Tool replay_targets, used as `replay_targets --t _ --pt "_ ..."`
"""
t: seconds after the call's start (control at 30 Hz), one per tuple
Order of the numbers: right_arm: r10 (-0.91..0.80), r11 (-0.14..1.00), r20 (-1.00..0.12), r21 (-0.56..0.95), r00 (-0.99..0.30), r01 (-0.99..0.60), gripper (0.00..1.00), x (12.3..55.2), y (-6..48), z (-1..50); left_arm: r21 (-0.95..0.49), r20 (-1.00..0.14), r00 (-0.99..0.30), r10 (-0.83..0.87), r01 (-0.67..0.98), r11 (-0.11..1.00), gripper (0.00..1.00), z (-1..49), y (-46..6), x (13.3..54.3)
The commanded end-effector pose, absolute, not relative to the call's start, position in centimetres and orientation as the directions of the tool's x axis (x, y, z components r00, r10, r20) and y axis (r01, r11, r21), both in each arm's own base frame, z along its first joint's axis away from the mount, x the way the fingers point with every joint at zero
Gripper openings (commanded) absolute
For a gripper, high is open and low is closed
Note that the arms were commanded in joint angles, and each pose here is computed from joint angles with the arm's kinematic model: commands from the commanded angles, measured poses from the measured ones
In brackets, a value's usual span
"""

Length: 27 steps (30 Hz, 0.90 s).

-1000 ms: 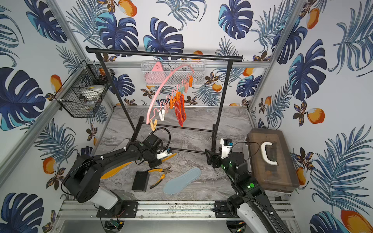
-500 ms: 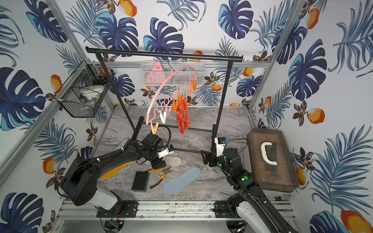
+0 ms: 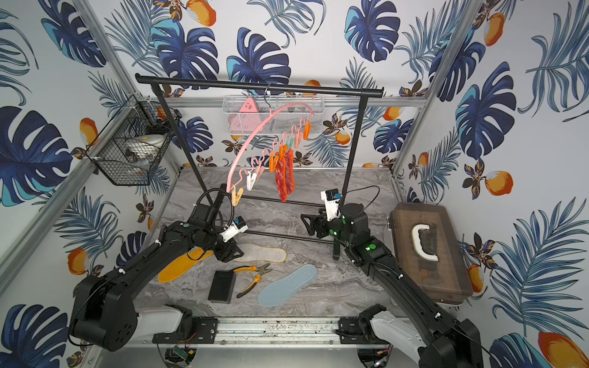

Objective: Take the shoe insoles off the hanger
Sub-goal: Place the insole at the center of the board, then remove the insole from the hanger.

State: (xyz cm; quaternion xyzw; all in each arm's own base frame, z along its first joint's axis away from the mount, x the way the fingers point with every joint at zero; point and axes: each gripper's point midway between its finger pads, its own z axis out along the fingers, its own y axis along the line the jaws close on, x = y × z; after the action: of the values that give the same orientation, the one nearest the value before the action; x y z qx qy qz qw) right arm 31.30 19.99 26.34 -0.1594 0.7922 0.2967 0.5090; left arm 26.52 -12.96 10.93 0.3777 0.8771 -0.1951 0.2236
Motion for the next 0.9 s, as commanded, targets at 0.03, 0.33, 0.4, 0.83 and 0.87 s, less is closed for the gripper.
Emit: replay_targets --t 0.03,0.33,0.4,0.83,0.87 --pt "0.070 0.728 -0.950 0.257 -0.304 -0.636 0.83 33.1 21.8 30.2 -0.205 -0.602 -0.605 0.521 0.747 0.632 0.67 12.0 -13.0 27.6" --pt "0.094 0.697 -0.969 0.229 -0.230 -0.680 0.83 37.7 24.8 33.6 -0.220 -0.649 -0.631 0.424 0.689 0.691 0.67 13.4 -10.9 29.9" --pt "0.093 0.693 -0.971 0.222 -0.220 -0.686 0.83 38.7 25.5 33.9 -0.213 -0.661 -0.624 0.415 0.687 0.695 0.68 13.9 -10.7 30.1" --pt "0.072 0.719 -0.985 0.160 -0.156 -0.676 0.58 43.3 28.6 32.7 -0.226 -0.684 -0.612 0.396 0.694 0.684 0.68 15.1 -10.4 28.9" --pt "0.066 0.720 -0.986 0.154 -0.155 -0.677 0.57 43.7 28.8 32.6 -0.227 -0.684 -0.613 0.396 0.695 0.683 0.68 15.1 -10.4 28.8"
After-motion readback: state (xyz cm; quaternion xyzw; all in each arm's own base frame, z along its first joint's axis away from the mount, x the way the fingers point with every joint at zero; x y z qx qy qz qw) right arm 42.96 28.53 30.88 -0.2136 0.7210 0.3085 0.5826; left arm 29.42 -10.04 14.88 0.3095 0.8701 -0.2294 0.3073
